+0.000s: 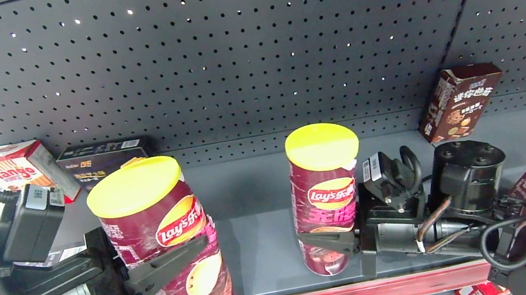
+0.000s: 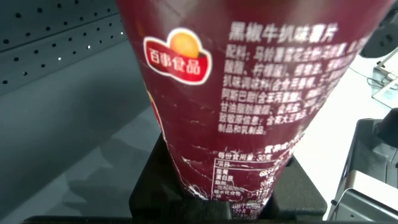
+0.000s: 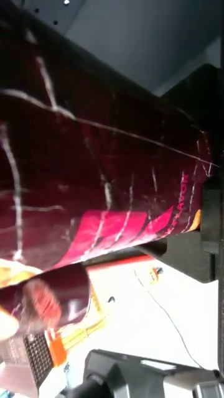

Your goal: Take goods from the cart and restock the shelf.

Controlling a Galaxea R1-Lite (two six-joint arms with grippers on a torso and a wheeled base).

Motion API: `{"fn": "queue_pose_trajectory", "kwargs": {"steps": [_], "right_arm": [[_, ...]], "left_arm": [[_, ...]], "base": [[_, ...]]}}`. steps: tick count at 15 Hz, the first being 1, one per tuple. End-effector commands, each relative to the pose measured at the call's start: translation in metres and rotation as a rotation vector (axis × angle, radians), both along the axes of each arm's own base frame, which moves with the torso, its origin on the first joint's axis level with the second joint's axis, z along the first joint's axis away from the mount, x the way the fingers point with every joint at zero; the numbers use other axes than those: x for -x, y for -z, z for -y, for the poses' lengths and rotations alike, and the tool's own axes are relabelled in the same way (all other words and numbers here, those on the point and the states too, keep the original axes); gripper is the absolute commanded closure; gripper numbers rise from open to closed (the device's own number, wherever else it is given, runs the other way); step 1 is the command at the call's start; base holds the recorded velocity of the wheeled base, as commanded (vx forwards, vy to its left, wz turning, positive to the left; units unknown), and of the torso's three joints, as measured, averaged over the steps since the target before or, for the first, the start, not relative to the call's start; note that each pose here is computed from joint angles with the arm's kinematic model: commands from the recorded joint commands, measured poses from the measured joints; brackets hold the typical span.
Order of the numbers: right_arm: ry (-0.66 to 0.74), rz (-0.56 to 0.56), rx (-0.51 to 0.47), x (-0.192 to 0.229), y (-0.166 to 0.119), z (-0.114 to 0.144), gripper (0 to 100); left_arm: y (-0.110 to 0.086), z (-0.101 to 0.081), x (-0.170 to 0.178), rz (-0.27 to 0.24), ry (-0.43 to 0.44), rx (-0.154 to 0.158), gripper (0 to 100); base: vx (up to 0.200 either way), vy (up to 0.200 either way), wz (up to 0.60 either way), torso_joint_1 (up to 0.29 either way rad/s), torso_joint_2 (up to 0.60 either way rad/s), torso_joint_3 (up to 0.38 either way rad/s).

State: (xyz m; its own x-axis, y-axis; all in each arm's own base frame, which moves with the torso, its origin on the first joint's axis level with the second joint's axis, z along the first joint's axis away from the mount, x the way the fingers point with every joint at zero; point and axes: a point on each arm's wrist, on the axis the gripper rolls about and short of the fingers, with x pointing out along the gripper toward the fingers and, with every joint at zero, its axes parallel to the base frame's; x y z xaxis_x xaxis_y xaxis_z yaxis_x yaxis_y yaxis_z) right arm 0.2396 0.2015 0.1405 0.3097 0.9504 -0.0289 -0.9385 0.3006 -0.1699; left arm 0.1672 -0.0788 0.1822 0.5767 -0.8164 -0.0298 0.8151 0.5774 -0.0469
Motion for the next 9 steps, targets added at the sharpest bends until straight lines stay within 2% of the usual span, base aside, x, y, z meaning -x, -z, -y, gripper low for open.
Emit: {"fn": "queue_pose_trajectory", "kwargs": {"steps": [1, 7, 8, 9], "right_arm": [[0.010, -0.019, 0.014, -0.009, 0.009, -0.003, 100], [0.030, -0.014, 0.017, -0.019, 0.012, -0.002, 100], [0.029, -0.010, 0.020, -0.018, 0.013, -0.002, 0], [0.029, -0.006, 0.020, -0.018, 0.012, -0.001, 0]], "left_arm": [[0.000, 0.000, 0.000, -0.003, 0.002, -0.001, 100], [0.000, 0.000, 0.000, 0.000, 0.000, 0.000, 100], [0.000, 0.000, 0.000, 0.000, 0.000, 0.000, 100], [0.000, 0.000, 0.000, 0.000, 0.000, 0.000, 100]], "base": [[0.000, 0.000, 0.00, 0.000, 0.00, 0.000], [0.000, 0.000, 0.00, 0.000, 0.00, 0.000], [0.000, 0.000, 0.00, 0.000, 0.00, 0.000], [0.000, 0.000, 0.00, 0.000, 0.00, 0.000]]}}
